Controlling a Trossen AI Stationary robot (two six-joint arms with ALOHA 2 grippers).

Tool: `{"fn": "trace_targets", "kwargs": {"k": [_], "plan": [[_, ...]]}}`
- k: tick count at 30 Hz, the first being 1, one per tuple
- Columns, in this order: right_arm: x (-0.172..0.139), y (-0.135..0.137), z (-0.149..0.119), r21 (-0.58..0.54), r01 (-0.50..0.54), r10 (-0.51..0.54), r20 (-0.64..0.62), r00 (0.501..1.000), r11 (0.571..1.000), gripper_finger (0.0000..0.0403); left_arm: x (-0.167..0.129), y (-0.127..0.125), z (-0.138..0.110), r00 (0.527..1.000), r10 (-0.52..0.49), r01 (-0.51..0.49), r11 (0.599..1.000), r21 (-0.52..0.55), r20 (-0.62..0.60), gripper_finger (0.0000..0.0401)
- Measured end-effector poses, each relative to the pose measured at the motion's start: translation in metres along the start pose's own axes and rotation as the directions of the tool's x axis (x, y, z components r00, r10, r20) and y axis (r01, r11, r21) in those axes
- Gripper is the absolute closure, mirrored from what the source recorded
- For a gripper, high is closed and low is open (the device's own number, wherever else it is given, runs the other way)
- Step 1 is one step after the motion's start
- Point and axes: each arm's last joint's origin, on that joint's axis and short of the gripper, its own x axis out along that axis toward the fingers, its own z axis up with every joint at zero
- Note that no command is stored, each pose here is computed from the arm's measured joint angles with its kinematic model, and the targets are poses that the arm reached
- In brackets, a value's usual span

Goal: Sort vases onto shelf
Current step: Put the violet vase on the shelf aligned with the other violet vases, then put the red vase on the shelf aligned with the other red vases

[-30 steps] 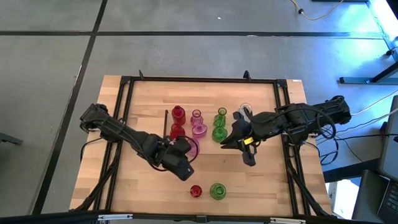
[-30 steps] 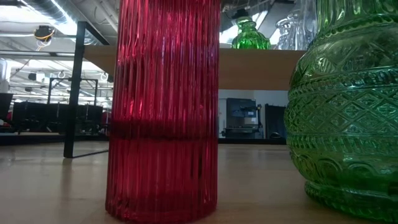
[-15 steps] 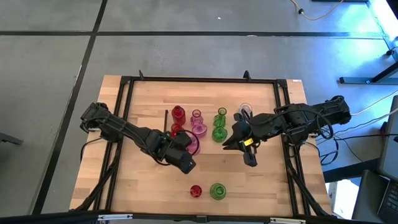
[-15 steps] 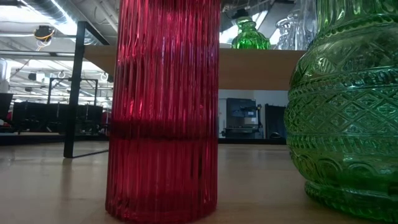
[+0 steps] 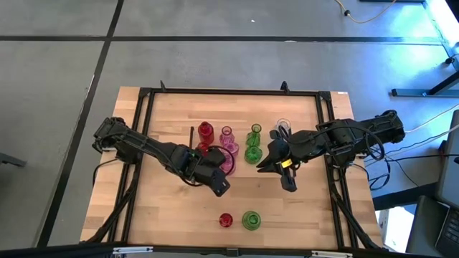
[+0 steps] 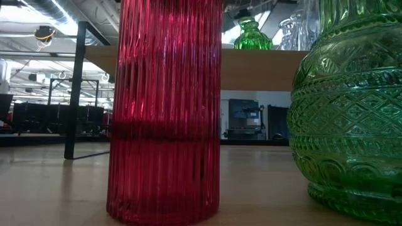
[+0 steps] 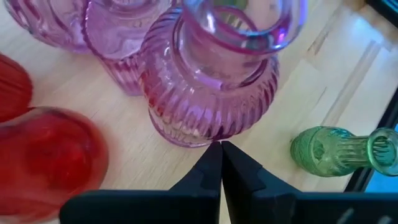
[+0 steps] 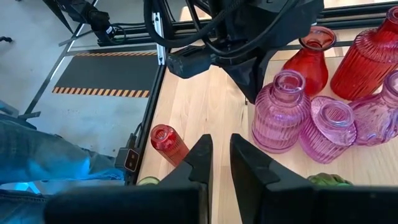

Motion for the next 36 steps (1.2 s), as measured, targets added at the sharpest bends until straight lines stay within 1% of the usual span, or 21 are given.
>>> {"fn": "trace_targets", "kwargs": {"k": [6,9,13,16,18,20,24,26,29,33,35,36], "plan": [[0.000,0.000,0.000,0.013,0.000,0.000,0.000,1.000,1.000,0.0363,-0.001,-0.001,-0.001,1.000,-0.006,0.006,1.000,0.003,-0.003,0.0401],[0.000,0.000,0.000,0.013,0.000,0.000,0.000,1.000,1.000,0.0363,-0.005,-0.004,-0.005,0.999,-0.026,0.026,1.000,0.011,-0.037,0.0401],[-0.001,0.000,0.000,0.022,0.000,0.000,-0.001,1.000,1.000,0.0363,-0.026,-0.014,-0.017,0.998,-0.047,0.047,0.999,0.000,-0.052,0.0401],[-0.001,0.000,-0.002,0.039,-0.005,0.005,-0.019,1.000,0.999,0.0363,-0.051,-0.022,-0.029,0.999,-0.035,0.035,0.999,0.030,-0.003,0.0401],[-0.001,0.000,-0.003,0.043,-0.018,0.020,-0.032,0.999,0.999,0.0363,-0.067,-0.028,-0.039,0.998,-0.063,0.061,0.995,0.083,0.026,0.0401],[-0.001,0.001,-0.003,0.044,-0.036,0.038,-0.040,0.998,0.998,0.0363,-0.078,-0.035,-0.050,0.994,-0.103,0.099,0.987,0.125,0.026,0.0401],[-0.001,0.002,-0.003,0.044,-0.066,0.069,-0.049,0.996,0.997,0.0363,-0.090,-0.049,-0.072,0.977,-0.212,0.208,0.971,0.119,0.025,0.0401],[-0.001,0.001,-0.004,0.045,-0.065,0.067,-0.053,0.996,0.997,0.0363,-0.090,-0.055,-0.084,0.967,-0.252,0.248,0.963,0.103,0.031,0.0401],[-0.001,0.001,-0.004,0.049,-0.061,0.064,-0.051,0.997,0.997,0.0363,-0.087,-0.057,-0.103,0.968,-0.252,0.250,0.965,0.081,0.010,0.0401],[-0.001,0.001,-0.003,0.090,-0.031,0.034,-0.036,0.999,0.995,0.0363,-0.078,-0.057,-0.131,0.967,-0.256,0.256,0.964,0.078,-0.014,0.0401],[-0.001,0.000,-0.002,0.114,-0.013,0.016,-0.023,1.000,0.993,0.0363,-0.071,-0.061,-0.146,0.953,-0.302,0.304,0.950,0.075,-0.034,0.0401],[-0.001,0.000,-0.001,0.129,-0.010,0.013,-0.017,1.000,0.992,0.0363,-0.067,-0.064,-0.152,0.937,-0.347,0.349,0.934,0.071,-0.042,0.0401]]}}
